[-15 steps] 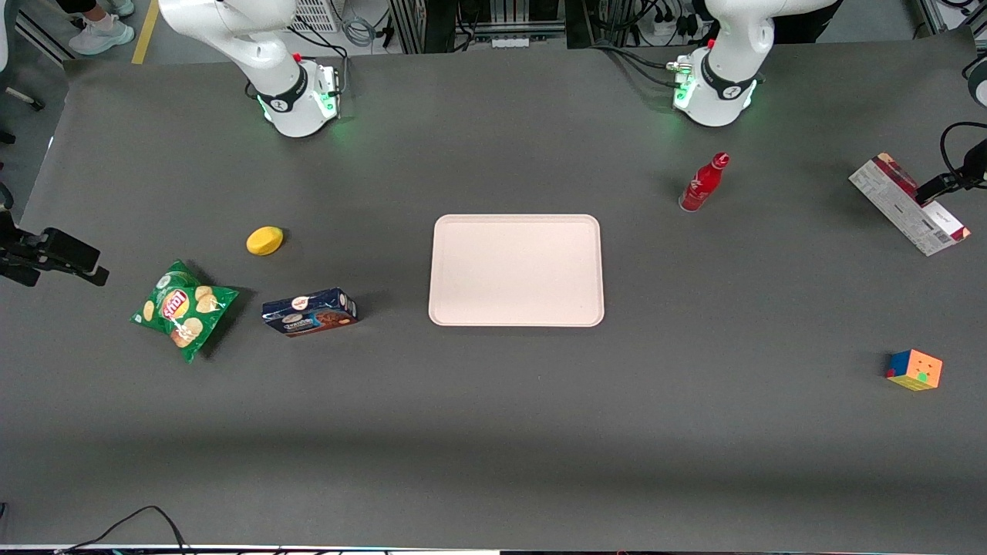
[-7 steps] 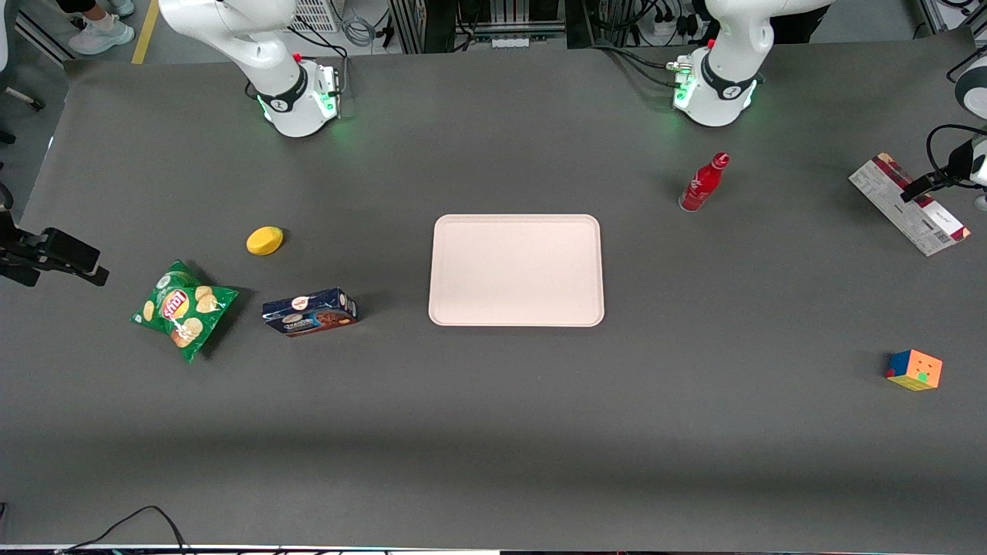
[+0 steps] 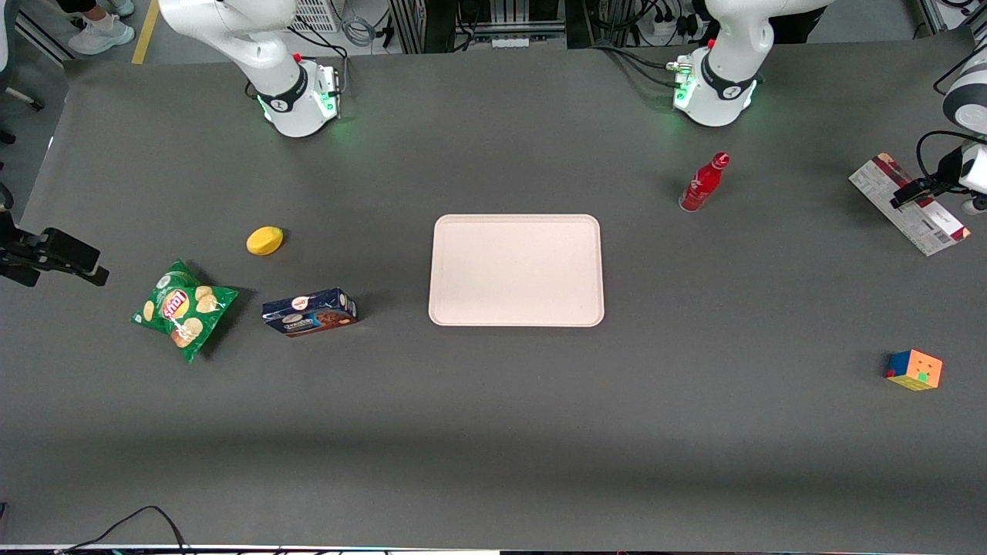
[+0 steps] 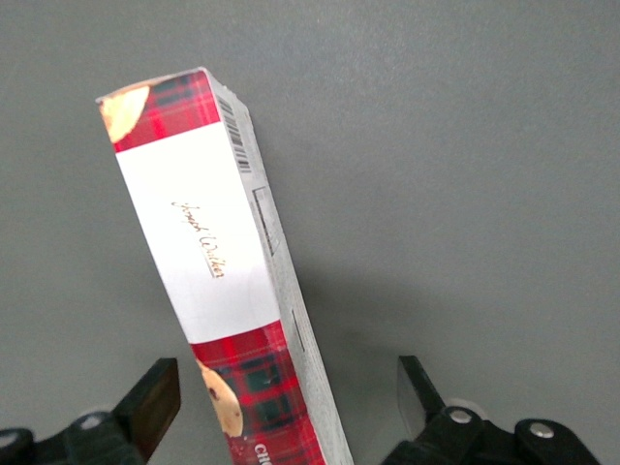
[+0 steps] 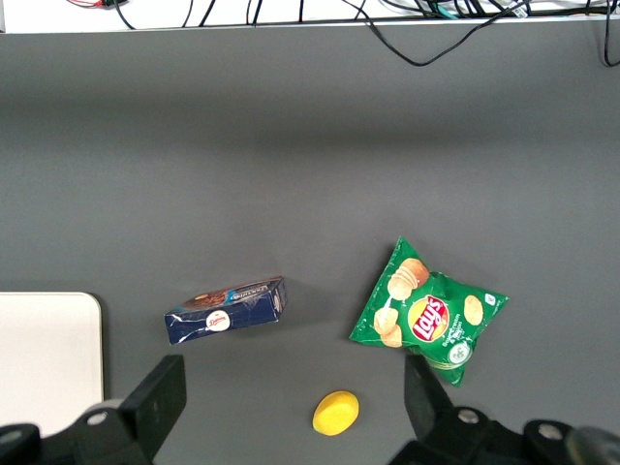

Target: Place red cookie box on tray

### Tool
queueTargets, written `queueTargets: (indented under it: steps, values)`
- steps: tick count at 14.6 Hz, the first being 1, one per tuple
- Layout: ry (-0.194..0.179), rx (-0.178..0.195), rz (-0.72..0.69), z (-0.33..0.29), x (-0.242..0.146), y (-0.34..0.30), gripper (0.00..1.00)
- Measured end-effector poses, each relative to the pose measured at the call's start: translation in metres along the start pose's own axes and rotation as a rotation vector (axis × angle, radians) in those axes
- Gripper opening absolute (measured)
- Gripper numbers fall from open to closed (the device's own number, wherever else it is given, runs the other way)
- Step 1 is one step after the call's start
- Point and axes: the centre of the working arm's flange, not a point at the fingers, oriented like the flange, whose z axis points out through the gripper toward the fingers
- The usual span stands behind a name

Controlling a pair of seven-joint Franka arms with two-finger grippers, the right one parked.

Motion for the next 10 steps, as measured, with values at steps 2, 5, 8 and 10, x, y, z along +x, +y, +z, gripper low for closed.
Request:
queueTargets:
  steps: [2, 5, 8, 10]
  values:
    - [-0.005, 0.002, 0.008, 0.003, 0.0, 0.0, 1.0]
    - [-0.019, 0.004, 0.017, 0.008, -0.004, -0.006, 1.0]
    - [-0.022, -0.003, 0.036, 0.014, -0.007, -0.015, 1.0]
    - [-0.021, -0.003, 0.038, 0.016, -0.006, -0.017, 0.93]
